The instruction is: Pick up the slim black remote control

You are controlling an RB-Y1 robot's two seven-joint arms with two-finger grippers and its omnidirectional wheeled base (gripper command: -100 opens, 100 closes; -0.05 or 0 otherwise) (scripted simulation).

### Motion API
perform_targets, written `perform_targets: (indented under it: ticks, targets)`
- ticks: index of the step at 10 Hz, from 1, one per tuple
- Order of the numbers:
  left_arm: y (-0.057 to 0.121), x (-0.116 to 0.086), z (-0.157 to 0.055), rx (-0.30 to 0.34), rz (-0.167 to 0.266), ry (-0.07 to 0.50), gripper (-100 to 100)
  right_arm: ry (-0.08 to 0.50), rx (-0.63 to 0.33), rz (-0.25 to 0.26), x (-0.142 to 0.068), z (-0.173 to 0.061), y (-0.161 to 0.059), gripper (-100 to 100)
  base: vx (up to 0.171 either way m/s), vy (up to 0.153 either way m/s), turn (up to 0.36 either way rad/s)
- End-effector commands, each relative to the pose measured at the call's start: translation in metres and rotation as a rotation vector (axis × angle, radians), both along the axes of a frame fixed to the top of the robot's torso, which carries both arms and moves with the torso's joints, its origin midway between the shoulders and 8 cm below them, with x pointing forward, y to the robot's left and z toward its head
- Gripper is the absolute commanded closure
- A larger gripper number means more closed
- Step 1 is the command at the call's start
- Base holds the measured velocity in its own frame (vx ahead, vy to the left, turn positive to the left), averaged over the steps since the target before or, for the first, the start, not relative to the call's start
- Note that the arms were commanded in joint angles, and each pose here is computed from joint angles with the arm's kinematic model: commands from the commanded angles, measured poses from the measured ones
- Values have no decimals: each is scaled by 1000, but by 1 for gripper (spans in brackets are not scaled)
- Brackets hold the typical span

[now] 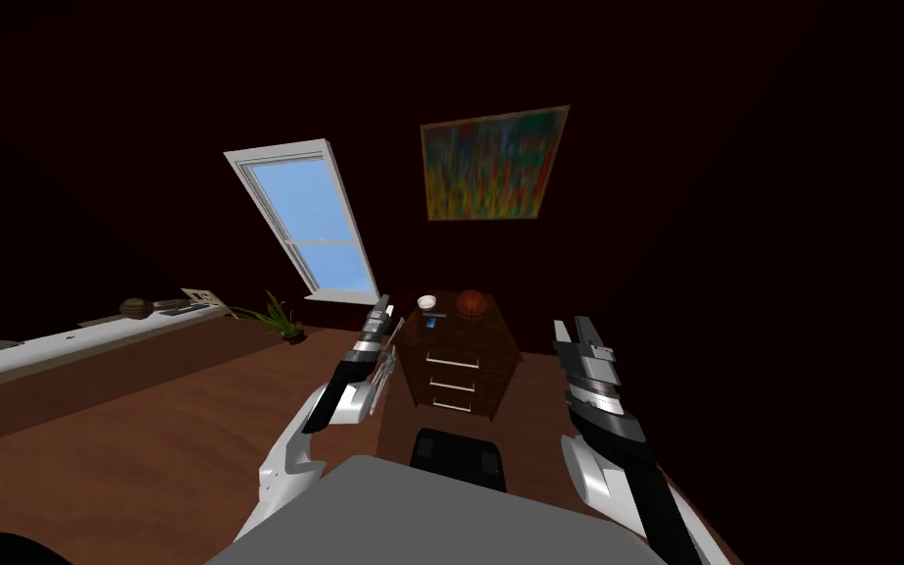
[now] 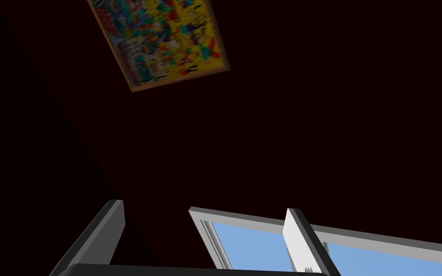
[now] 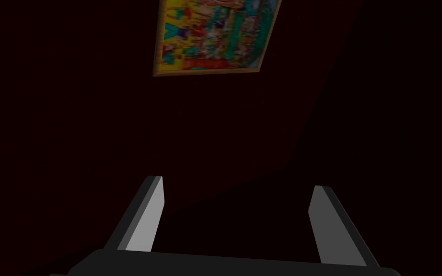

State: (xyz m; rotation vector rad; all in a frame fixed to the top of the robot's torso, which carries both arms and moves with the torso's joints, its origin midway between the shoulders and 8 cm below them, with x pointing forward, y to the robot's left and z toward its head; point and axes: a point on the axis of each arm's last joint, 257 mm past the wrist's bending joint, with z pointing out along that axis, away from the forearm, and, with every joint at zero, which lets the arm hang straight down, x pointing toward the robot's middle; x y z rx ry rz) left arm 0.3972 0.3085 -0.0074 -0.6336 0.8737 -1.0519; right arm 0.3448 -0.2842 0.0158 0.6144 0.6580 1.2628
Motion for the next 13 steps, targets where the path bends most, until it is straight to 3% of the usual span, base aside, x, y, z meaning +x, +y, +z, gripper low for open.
perform_targets:
  ticks: [1,2,3,4,5,6,7,8,9,11,12,13]
  targets:
    - [19,17,-11,26,34,50,-100,0,0,0,0,0,0,0,-83,-19,-314]
    - [22,20,-18,21,40,74,-100,0,0,0,0,0,0,0,-63,-11,-87]
    - [38,32,-28,36,71,117,-100,0,0,0,0,0,0,0,-55,-17,-224]
    - [38,33,-29,35,72,120,-100,0,0,0,0,0,0,0,-47,-2,-107]
    - [56,45,-36,50,106,158,-100,0,0,0,0,0,0,0,-58,-8,-202]
    - [58,46,-39,47,110,169,-100,0,0,0,0,0,0,0,-53,-7,-132]
    - [77,56,-44,62,146,196,-100,0,0,0,0,0,0,0,-64,-16,-268]
    - [80,58,-49,55,153,220,-100,0,0,0,0,0,0,0,-49,-2,-125]
    - [101,67,-51,67,192,242,-100,0,0,0,0,0,0,0,-52,-1,-240]
    - [104,69,-59,59,202,271,-100,0,0,0,0,0,0,0,-28,-4,-61]
    - [129,78,-63,64,248,303,-100,0,0,0,0,0,0,0,-34,-17,-207]
    - [132,79,-68,58,255,324,-100,0,0,0,0,0,0,0,-40,-9,-167]
